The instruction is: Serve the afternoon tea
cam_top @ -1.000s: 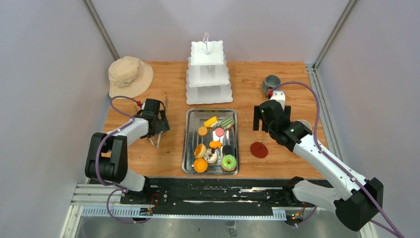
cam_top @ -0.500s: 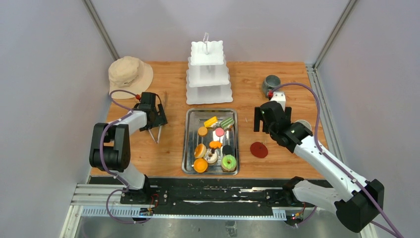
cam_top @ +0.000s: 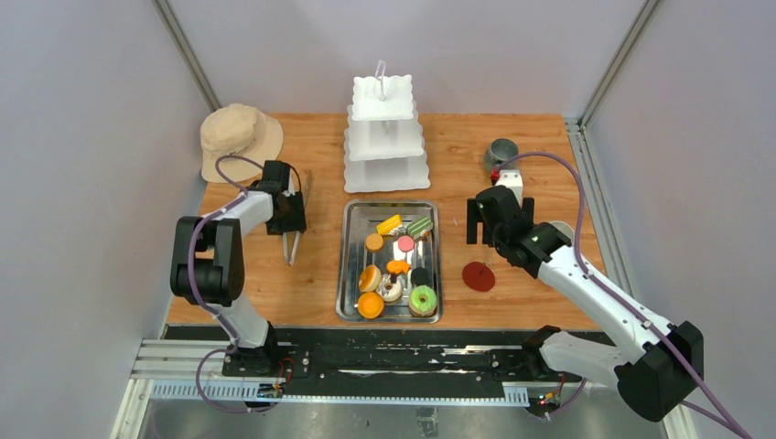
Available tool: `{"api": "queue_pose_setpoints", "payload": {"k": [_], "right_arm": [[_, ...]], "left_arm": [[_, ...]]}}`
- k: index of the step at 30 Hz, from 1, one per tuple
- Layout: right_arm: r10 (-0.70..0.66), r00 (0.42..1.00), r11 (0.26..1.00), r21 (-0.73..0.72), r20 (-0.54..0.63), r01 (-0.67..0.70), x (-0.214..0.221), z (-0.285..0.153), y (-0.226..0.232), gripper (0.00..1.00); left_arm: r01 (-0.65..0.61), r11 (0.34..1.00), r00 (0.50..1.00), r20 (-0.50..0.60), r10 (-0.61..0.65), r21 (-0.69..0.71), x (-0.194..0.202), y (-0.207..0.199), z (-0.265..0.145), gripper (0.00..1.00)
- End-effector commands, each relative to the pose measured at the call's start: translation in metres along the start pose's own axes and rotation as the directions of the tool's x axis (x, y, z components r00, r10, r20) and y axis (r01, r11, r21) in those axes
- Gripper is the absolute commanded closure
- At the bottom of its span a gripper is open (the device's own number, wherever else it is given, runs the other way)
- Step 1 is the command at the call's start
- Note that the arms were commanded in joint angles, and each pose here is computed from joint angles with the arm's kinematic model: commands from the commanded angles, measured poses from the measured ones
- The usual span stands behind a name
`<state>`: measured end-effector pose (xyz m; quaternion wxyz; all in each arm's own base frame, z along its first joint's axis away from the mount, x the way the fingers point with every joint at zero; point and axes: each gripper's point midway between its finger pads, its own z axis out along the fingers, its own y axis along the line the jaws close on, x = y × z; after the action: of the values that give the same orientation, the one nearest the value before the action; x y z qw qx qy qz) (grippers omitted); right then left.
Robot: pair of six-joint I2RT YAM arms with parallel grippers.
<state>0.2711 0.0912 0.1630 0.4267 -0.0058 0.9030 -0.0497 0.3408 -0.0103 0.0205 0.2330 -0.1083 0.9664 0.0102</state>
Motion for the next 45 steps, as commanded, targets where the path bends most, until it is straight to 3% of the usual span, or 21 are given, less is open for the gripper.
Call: {"api": "queue_pose_setpoints", "payload": {"k": [1, 6, 11, 20, 31, 41, 45], "right_arm": [[-0.020, 1.000, 1.000, -0.015, -0.012, 0.020, 0.002, 0.003, 0.005, 0.10], [-0.031, 0.999, 0.999, -0.020, -0.010, 0.031, 0.001, 0.004, 0.007, 0.10], [-0.044, 0.999, 0.999, -0.023, -0.003, 0.044, -0.001, 0.003, 0.006, 0.10], [-0.045, 0.999, 0.999, -0.029, 0.001, 0.045, -0.004, 0.004, 0.009, 0.10], [-0.040, 0.999, 0.999, -0.031, 0.011, 0.041, -0.005, 0.002, 0.007, 0.10], [-0.037, 0.999, 0.999, -0.026, 0.020, 0.038, -0.005, 0.000, 0.004, 0.10], [-0.034, 0.999, 0.999, -0.024, 0.022, 0.035, -0.005, -0.002, 0.003, 0.10]], "left_arm": [[-0.152, 0.988, 0.982, -0.109, 0.155, 0.031, -0.002, -0.001, -0.001, 0.42], [-0.316, 0.949, 0.934, -0.175, 0.313, 0.010, -0.009, 0.012, 0.009, 0.37], [-0.296, 0.955, 0.949, -0.108, 0.298, 0.036, -0.015, 0.004, 0.007, 0.00], [-0.247, 0.968, 0.965, -0.081, 0.250, 0.040, -0.017, -0.001, 0.017, 0.00], [-0.204, 0.977, 0.974, -0.091, 0.209, 0.063, -0.010, -0.007, 0.026, 0.21], [-0.208, 0.977, 0.978, 0.026, 0.208, 0.034, -0.040, -0.004, -0.016, 0.66], [-0.199, 0.978, 0.977, 0.083, 0.194, 0.055, -0.052, -0.009, -0.042, 0.94]]}}
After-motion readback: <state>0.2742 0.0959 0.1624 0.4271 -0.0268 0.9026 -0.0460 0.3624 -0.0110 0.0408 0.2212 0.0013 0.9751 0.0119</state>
